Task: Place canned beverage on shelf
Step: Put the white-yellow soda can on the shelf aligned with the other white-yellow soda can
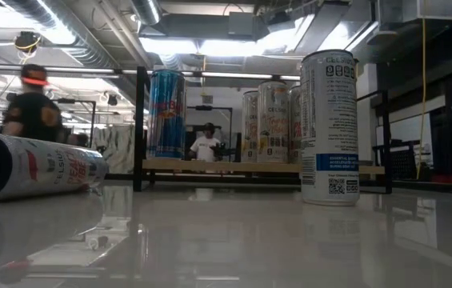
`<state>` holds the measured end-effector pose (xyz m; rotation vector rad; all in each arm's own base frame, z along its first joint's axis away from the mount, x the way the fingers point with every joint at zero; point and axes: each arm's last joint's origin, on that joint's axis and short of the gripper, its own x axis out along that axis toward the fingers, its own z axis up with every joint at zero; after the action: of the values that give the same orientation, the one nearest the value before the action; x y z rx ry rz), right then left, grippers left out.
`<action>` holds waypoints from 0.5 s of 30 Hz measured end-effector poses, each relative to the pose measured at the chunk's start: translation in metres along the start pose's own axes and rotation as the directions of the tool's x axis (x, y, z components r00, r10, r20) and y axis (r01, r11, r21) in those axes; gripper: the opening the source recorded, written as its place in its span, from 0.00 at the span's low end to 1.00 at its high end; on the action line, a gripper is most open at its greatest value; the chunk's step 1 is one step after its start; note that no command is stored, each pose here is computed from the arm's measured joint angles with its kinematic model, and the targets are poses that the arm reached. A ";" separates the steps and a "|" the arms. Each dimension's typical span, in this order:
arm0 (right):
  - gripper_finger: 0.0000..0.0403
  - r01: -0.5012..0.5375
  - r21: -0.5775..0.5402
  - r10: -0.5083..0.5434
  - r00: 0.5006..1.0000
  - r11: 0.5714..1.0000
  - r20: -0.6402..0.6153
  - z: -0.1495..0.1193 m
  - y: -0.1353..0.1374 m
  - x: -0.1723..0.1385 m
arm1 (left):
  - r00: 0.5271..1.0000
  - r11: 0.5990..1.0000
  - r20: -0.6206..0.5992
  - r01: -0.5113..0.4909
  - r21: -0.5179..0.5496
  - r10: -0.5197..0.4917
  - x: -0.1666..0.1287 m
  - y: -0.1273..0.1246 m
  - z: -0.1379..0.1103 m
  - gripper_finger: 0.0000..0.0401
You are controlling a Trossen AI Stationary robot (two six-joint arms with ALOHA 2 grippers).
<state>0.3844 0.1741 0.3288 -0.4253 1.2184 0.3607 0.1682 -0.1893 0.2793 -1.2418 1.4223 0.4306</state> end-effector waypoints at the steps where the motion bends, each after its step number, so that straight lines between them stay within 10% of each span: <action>1: 0.80 0.000 0.000 0.000 1.000 1.000 0.000 0.000 0.000 0.000 | 1.000 1.000 0.010 0.001 -0.008 -0.001 0.001 0.002 -0.005 0.90; 15: 0.80 0.000 0.000 0.000 1.000 1.000 0.000 0.000 0.000 0.000 | 0.949 0.986 0.270 0.168 -0.001 -0.162 0.005 0.017 -0.037 0.90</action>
<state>0.3844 0.1742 0.3288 -0.4254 1.2180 0.3609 0.1371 -0.2153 0.2793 -1.2584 1.0771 0.4823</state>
